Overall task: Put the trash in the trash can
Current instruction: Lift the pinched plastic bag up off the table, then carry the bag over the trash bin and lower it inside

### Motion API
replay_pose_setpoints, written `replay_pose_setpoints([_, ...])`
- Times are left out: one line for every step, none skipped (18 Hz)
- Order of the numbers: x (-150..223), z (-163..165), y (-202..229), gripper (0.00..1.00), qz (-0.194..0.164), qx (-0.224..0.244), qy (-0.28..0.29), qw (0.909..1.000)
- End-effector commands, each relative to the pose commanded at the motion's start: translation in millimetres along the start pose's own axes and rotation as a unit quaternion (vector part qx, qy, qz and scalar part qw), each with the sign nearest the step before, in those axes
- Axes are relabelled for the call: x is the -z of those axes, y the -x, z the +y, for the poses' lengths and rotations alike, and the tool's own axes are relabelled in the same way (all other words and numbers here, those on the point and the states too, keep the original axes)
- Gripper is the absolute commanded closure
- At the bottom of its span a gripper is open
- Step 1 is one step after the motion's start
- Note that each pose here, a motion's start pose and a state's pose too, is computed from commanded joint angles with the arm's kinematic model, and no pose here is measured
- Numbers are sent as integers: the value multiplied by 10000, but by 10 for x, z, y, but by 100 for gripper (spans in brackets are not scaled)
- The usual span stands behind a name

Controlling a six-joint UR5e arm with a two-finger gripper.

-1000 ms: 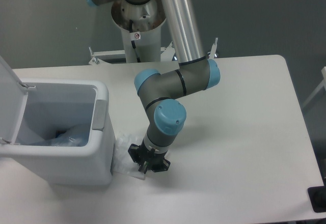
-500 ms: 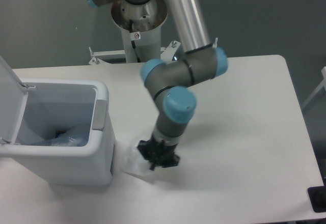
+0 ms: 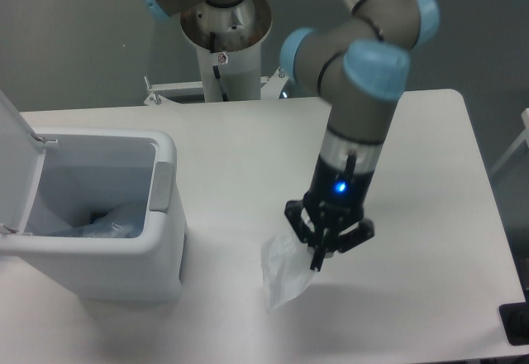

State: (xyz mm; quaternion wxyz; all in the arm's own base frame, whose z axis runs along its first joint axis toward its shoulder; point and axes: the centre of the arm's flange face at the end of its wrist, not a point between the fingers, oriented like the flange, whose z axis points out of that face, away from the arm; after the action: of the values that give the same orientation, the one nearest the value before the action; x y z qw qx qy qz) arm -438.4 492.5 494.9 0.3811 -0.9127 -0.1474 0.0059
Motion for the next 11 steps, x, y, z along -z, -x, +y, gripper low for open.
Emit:
replay_pose_setpoints([166,-93,-77,100,-59,-39,-113,9999])
replay_pose_setpoints([287,-151,-142,100,-101,-51,-199,9997])
replay_pose_setpoints([422,-214,-228,100,-134,-111,-292,9994])
replay_pose_setpoints([573,-281,-333,100,-175,-206,-393,9989])
replay_pose_setpoints([761,-346,-451,100,-231,-323,-511,9979])
replay_pose_setpoints([914,-387,-535,100,-285,-398,-608,9969])
replay_pose_setpoints([1059,-427,-636,100,-325,-472,-699,9959])
replay_pose_setpoints([1222,-444,-772,100,-359,-566,-789,9946])
replay_pose_setpoints([1359,-458,-891,100,-392,-704,-866,9930])
replay_pose_setpoints([1467,-466,-981,100,-427,-886,-923,9909])
replay_pose_setpoints([1564,-488,-1107,100,-440,-1111,-984,9880])
